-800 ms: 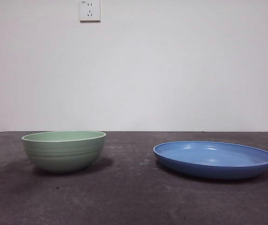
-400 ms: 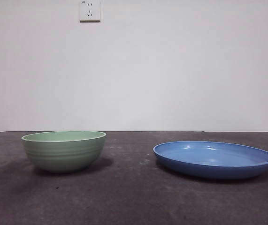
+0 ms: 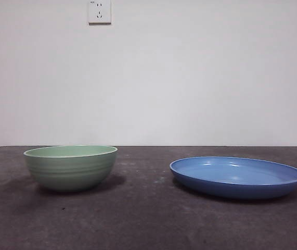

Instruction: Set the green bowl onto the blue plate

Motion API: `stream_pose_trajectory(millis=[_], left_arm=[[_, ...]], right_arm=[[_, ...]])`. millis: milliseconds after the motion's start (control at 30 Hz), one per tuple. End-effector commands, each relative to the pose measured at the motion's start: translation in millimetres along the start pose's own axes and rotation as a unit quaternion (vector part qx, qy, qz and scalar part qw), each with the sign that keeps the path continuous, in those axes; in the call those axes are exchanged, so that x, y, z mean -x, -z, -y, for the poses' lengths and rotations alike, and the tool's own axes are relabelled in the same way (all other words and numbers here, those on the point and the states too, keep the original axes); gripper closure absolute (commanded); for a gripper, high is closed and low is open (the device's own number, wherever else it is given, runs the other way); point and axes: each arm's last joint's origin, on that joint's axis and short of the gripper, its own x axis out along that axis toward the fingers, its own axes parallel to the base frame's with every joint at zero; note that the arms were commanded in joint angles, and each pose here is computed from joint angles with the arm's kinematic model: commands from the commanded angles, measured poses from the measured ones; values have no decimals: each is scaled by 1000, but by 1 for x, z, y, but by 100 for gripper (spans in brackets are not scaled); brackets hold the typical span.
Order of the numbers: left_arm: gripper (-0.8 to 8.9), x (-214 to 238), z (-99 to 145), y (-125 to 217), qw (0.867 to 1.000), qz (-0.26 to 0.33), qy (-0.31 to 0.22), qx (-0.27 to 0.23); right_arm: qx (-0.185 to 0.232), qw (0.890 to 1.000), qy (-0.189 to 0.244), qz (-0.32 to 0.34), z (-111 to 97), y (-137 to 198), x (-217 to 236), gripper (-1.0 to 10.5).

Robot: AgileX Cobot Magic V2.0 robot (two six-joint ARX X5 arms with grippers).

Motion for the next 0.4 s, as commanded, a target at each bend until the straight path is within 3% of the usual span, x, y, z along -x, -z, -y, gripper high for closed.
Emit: stream_pose_trajectory(millis=[33, 400], left_arm=[[408, -2, 0, -19, 1000, 1, -23, -3], [409, -53, -19, -75, 989, -72, -130, -3]], right_arm=[[2, 1000, 1, 9, -2, -4, 3, 555], [2, 1000, 2, 10, -2, -5, 3, 555]])
